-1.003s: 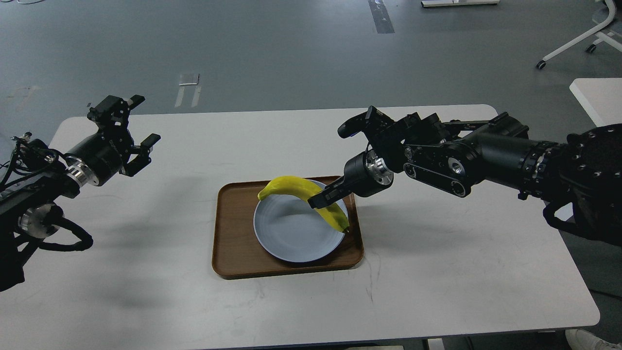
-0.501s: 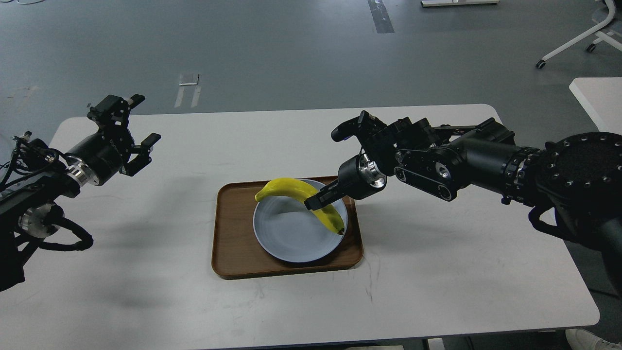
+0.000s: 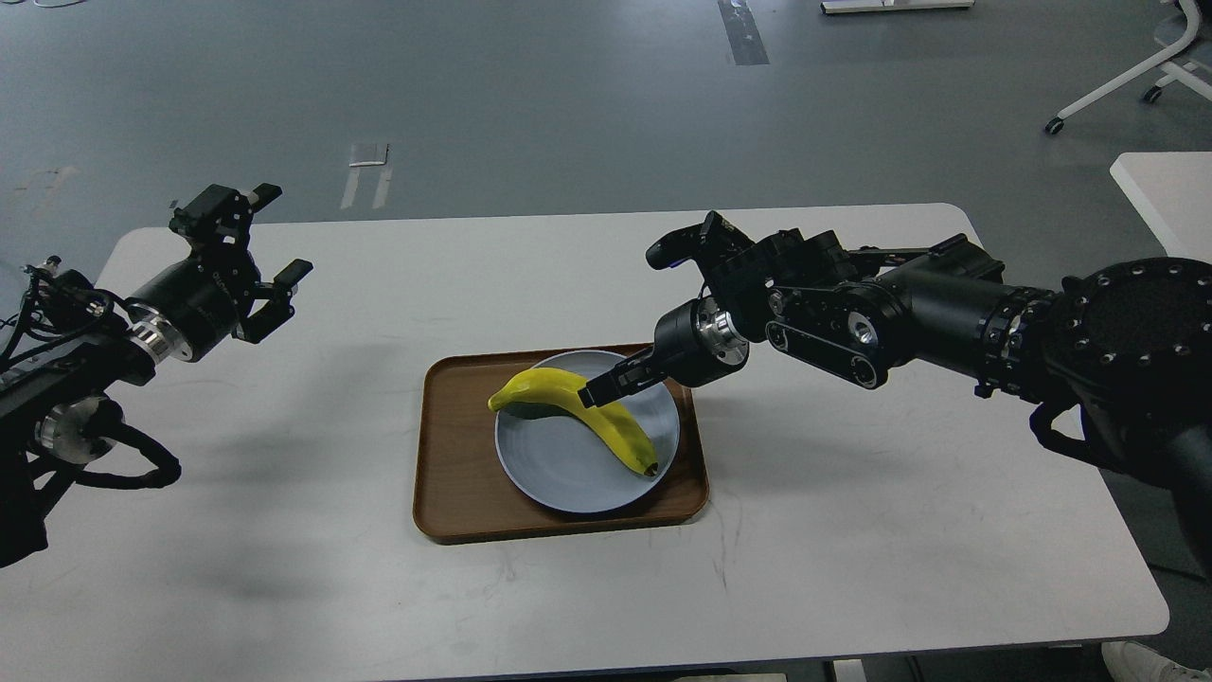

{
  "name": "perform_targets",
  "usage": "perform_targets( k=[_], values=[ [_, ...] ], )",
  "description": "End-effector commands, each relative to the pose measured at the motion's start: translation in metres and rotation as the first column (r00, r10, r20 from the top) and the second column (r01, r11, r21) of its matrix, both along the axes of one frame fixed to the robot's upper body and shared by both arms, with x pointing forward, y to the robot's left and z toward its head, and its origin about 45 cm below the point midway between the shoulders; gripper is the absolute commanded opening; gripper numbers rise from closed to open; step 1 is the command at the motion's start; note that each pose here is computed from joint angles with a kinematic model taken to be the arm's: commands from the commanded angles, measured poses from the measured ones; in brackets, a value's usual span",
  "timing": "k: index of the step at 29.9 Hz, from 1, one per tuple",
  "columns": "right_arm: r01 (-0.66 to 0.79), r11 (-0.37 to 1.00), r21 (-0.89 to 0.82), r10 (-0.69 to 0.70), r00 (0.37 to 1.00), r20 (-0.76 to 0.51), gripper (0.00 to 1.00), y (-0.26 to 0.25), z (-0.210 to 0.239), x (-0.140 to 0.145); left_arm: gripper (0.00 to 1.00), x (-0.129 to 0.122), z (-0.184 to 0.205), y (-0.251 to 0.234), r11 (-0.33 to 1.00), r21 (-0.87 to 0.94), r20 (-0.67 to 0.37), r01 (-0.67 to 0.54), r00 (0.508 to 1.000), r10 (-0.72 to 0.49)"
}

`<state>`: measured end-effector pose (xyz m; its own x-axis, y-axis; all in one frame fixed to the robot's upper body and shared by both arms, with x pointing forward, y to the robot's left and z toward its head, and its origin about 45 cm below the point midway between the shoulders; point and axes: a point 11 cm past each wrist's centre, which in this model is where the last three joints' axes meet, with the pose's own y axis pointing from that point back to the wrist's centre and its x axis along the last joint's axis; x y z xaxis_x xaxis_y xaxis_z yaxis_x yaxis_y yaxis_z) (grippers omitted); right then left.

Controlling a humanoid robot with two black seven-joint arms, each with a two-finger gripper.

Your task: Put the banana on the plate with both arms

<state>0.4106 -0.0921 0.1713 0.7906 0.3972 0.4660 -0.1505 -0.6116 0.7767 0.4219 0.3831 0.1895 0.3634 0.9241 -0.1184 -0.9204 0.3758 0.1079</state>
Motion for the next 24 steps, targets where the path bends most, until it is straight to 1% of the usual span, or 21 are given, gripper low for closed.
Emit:
perform_targets(
  k=[1, 3, 5, 7, 9, 10, 11, 12, 13, 14, 16, 18, 19, 20, 22, 24],
  values=[
    [0.006, 1.0, 0.016, -0.006, 1.0, 0.006, 0.93, 0.003, 0.005, 0.003, 0.99, 0.0, 0.0, 0.0, 1.0, 0.001, -0.001, 0.001, 1.0, -0.001],
    [0.016, 0.999, 0.028, -0.017, 1.0, 0.016, 0.93, 0.001, 0.011, 0.007, 0.99, 0.0, 0.0, 0.0, 1.0, 0.0, 0.0, 0.0, 1.0, 0.0],
    [0.082, 0.993, 0.079, -0.085, 0.996, 0.032, 0.95, -0.013, 0.028, 0.021, 0.99, 0.0, 0.0, 0.001, 1.0, 0.001, 0.0, -0.001, 1.0, 0.001],
    [0.194, 0.959, 0.205, -0.203, 0.979, 0.022, 0.96, -0.031, 0.057, 0.04, 0.99, 0.0, 0.001, 0.0, 1.0, 0.0, 0.001, 0.0, 1.0, 0.0],
    [0.261, 0.925, 0.277, -0.273, 0.962, 0.004, 0.96, -0.045, 0.071, 0.049, 0.99, 0.0, 0.0, 0.0, 1.0, 0.0, 0.0, 0.0, 1.0, 0.0],
    [0.328, 0.879, 0.346, -0.341, 0.94, -0.025, 0.96, -0.06, 0.083, 0.057, 0.99, 0.0, 0.0, -0.001, 1.0, -0.001, -0.001, 0.001, 1.0, -0.001],
    [0.36, 0.851, 0.382, -0.373, 0.927, -0.042, 0.97, -0.068, 0.089, 0.061, 0.99, 0.0, -0.001, -0.002, 1.0, -0.002, -0.001, 0.002, 1.0, -0.002],
    [0.416, 0.789, 0.452, -0.427, 0.9, -0.083, 0.99, -0.081, 0.1, 0.066, 0.99, 0.0, -0.002, -0.003, 1.0, -0.005, -0.003, 0.004, 1.0, -0.004],
    [0.446, 0.753, 0.483, -0.453, 0.885, -0.111, 0.99, -0.088, 0.102, 0.068, 0.99, 0.0, -0.002, -0.004, 1.0, -0.006, -0.003, 0.005, 1.0, -0.005],
    [0.51, 0.676, 0.532, -0.501, 0.847, -0.175, 0.99, -0.104, 0.1, 0.069, 0.99, 0.0, -0.003, -0.006, 1.0, -0.009, -0.004, 0.008, 1.0, -0.008],
    [0.567, 0.592, 0.572, -0.539, 0.807, -0.241, 1.0, -0.12, 0.098, 0.069, 0.99, 0.001, -0.005, -0.012, 1.0, -0.018, -0.006, 0.016, 1.0, -0.016],
    [0.653, 0.417, 0.632, -0.575, 0.728, -0.374, 1.0, -0.142, 0.088, 0.067, 0.99, 0.002, -0.009, -0.022, 0.999, -0.033, -0.01, 0.028, 1.0, -0.029],
    [0.672, 0.377, 0.637, -0.577, 0.709, -0.406, 1.0, -0.146, 0.083, 0.065, 0.99, 0.001, -0.011, -0.024, 0.999, -0.038, -0.012, 0.03, 0.999, -0.03],
    [0.706, 0.293, 0.645, -0.575, 0.669, -0.471, 1.0, -0.154, 0.073, 0.061, 0.99, 0.002, -0.012, -0.028, 0.998, -0.045, -0.013, 0.036, 0.999, -0.037],
    [0.734, 0.206, 0.647, -0.573, 0.627, -0.528, 1.0, -0.165, 0.065, 0.057, 0.99, 0.002, -0.013, -0.032, 0.998, -0.052, -0.013, 0.038, 0.999, -0.039],
    [0.776, 0.035, 0.629, -0.548, 0.542, -0.637, 1.0, -0.182, 0.045, 0.048, 0.99, 0.004, -0.013, -0.04, 0.996, -0.075, -0.006, 0.042, 0.999, -0.042]
  ],
)
